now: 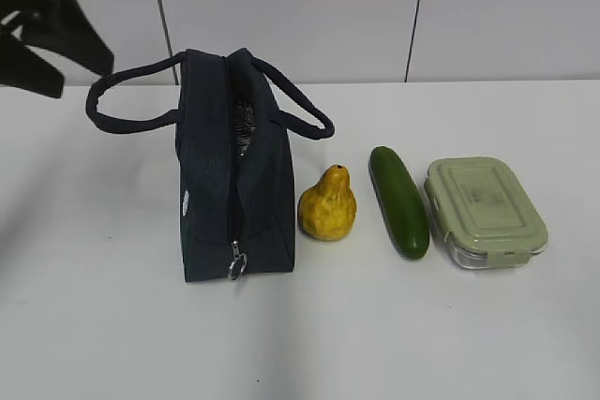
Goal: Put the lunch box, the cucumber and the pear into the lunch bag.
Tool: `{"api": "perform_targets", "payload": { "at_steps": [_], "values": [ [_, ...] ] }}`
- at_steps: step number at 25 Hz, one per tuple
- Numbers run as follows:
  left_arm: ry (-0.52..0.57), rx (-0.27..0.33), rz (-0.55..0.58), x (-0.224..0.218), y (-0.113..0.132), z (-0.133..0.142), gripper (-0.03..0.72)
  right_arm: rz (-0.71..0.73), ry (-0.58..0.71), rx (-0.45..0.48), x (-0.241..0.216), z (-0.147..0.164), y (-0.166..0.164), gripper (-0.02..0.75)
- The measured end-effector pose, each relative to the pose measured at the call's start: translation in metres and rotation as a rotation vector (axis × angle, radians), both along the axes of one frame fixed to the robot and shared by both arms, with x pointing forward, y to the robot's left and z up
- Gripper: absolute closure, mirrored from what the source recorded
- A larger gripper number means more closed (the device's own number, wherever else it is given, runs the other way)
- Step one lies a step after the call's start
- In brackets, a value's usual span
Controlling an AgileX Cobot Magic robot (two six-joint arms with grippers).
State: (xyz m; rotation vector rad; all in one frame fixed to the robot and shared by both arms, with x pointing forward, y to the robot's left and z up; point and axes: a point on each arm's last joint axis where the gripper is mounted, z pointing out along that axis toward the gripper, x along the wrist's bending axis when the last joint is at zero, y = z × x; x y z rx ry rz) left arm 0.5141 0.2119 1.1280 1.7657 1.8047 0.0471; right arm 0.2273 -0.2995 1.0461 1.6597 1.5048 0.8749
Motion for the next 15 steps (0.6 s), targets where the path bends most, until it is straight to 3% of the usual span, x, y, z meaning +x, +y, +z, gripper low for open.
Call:
{"api": "perform_targets", "payload": {
  "at_steps": [10,15],
  "values": [
    [0.08,-0.116,0.007,0.073,-0.027,-0.037,0.286,0.0,0.0,0.0,0.0,0.0,0.0,0.155],
    [0.107,-0.135,-0.004,0.093,-0.034,-0.062,0.286,0.0,0.0,0.0,0.0,0.0,0.0,0.155]
  ]
}}
